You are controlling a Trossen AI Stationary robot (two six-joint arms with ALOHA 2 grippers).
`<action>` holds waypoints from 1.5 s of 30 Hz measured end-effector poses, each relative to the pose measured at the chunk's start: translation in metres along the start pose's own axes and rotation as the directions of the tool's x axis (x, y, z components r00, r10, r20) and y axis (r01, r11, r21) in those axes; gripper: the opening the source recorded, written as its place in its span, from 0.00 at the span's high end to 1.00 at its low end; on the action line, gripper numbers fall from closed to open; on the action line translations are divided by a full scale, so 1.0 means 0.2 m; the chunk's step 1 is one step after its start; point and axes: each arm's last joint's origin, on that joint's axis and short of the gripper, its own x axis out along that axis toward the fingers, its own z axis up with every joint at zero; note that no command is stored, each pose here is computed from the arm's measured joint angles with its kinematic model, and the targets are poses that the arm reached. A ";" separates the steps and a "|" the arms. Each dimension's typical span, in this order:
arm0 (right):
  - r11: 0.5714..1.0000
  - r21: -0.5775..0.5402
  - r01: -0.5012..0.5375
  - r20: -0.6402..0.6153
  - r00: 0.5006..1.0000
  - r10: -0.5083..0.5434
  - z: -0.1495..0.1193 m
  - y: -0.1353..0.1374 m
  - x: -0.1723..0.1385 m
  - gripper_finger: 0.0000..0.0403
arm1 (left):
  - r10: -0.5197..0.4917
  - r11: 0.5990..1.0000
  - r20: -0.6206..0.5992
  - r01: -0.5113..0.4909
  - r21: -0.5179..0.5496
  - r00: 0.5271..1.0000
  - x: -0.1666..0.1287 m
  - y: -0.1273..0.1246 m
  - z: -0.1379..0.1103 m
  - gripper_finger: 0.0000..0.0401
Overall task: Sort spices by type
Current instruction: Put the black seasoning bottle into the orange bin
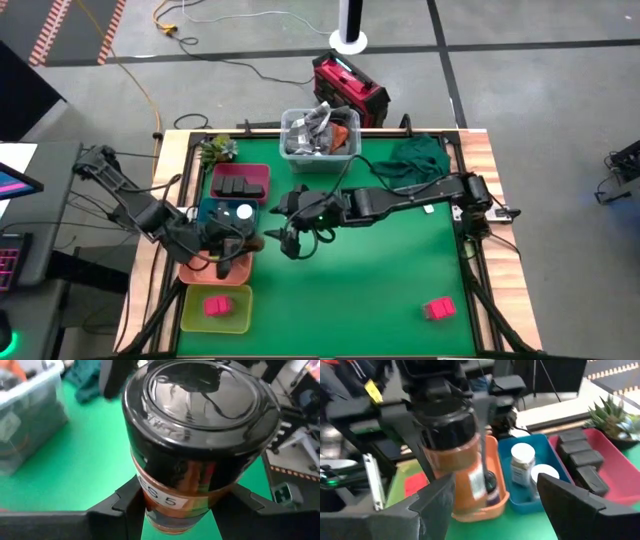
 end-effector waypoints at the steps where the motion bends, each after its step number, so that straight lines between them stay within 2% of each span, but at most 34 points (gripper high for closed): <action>1: 1.000 -0.002 0.004 -0.011 1.000 -0.004 0.00 0.00 -0.01 0.24 | -0.002 1.000 -0.017 0.002 -0.005 1.000 -0.01 0.01 -0.01 0.55; 11: 0.999 0.016 0.042 -0.103 0.994 -0.041 0.01 -0.04 -0.08 0.24 | -0.109 0.993 -0.169 0.100 -0.062 0.979 -0.15 0.02 -0.10 0.55; 16: 0.998 0.040 0.046 -0.109 0.993 -0.041 0.03 -0.04 -0.14 0.24 | -0.113 0.993 -0.245 0.101 -0.060 0.963 -0.14 -0.01 -0.24 0.55; 21: 0.996 0.071 0.052 -0.116 0.992 -0.043 0.04 -0.04 -0.17 0.24 | -0.113 0.993 -0.245 0.100 -0.065 0.963 -0.13 -0.04 -0.34 0.55; 32: 0.994 0.099 0.051 -0.108 0.993 -0.040 0.05 -0.03 -0.18 0.24 | 0.043 0.985 -0.326 0.014 0.170 0.944 -0.03 -0.12 -0.51 0.55; 45: 0.992 0.114 0.052 -0.108 0.993 -0.040 0.05 -0.03 -0.18 0.24 | 0.165 0.972 -0.359 -0.090 0.217 0.919 0.07 -0.17 -0.65 0.55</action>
